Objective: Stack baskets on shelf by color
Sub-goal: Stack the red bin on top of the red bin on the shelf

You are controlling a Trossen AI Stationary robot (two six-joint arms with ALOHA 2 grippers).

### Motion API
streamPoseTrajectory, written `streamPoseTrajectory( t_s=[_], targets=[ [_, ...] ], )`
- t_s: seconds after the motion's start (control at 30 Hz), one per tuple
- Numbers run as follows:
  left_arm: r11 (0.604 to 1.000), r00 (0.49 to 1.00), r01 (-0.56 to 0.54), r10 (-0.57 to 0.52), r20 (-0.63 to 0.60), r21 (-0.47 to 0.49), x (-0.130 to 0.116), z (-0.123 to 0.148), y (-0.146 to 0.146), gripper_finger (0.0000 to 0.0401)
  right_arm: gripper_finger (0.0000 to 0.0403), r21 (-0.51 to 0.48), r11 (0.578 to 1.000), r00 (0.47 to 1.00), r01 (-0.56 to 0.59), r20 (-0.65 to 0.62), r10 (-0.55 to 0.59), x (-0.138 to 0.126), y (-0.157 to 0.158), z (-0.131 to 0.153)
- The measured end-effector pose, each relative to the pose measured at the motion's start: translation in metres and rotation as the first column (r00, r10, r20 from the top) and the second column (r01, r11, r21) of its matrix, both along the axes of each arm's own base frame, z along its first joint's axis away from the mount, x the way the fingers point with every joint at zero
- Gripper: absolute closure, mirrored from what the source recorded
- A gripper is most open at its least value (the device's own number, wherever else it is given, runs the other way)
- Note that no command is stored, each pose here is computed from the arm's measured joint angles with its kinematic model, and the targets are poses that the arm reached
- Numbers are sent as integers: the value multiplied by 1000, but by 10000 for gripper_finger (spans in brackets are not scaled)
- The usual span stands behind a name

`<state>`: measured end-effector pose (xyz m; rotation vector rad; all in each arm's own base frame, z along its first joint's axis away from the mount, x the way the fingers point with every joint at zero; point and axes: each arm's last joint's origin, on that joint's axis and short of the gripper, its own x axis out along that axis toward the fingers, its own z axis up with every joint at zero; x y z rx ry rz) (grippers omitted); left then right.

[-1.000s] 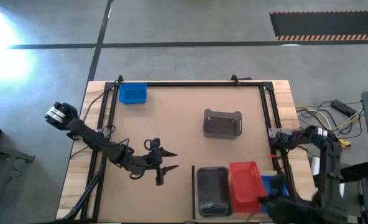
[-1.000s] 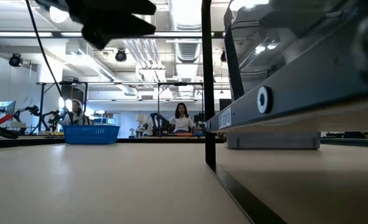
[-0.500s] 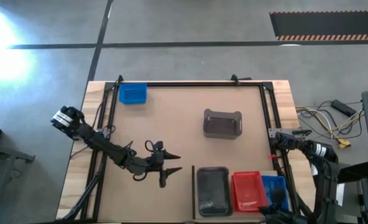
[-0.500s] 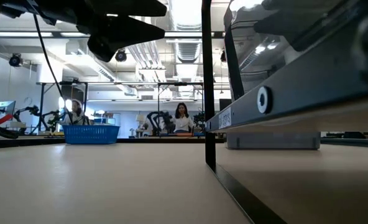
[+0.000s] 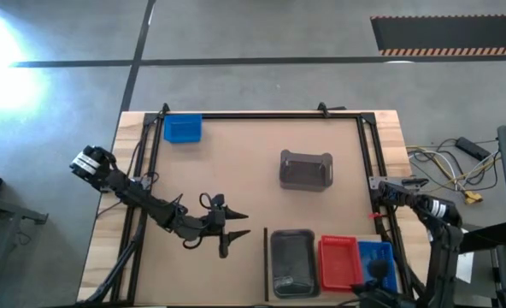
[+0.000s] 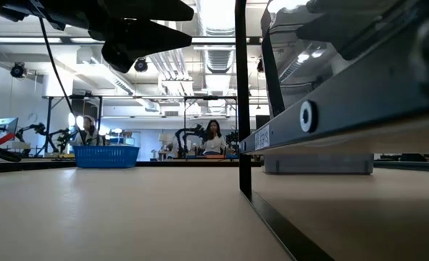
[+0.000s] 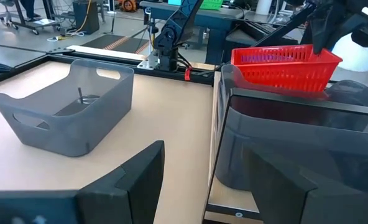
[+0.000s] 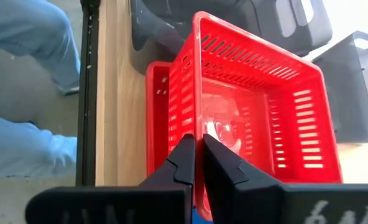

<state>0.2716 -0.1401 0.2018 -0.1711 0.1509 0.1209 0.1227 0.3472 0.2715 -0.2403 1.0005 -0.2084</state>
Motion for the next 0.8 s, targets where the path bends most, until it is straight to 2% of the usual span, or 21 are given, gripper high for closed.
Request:
streamPoseTrajectory(
  t_s=[0.23,0.47,0.6,0.8],
  targets=[
    [1000,1000,0,0,-3,2,0,-1,0,202,391,-5,1000,998,14,-66,-14,3,5,-12],
    [1000,1000,0,0,-3,2,-1,-1,0,202,383,-75,997,994,-35,-103,28,5,11,-29],
    [1000,1000,0,0,-4,2,-1,-1,0,202,344,-73,997,993,-28,-116,19,4,10,-28],
    [1000,1000,0,0,-3,2,-1,-1,0,202,269,-9,1000,996,5,-86,-6,3,5,-12]
  ],
)
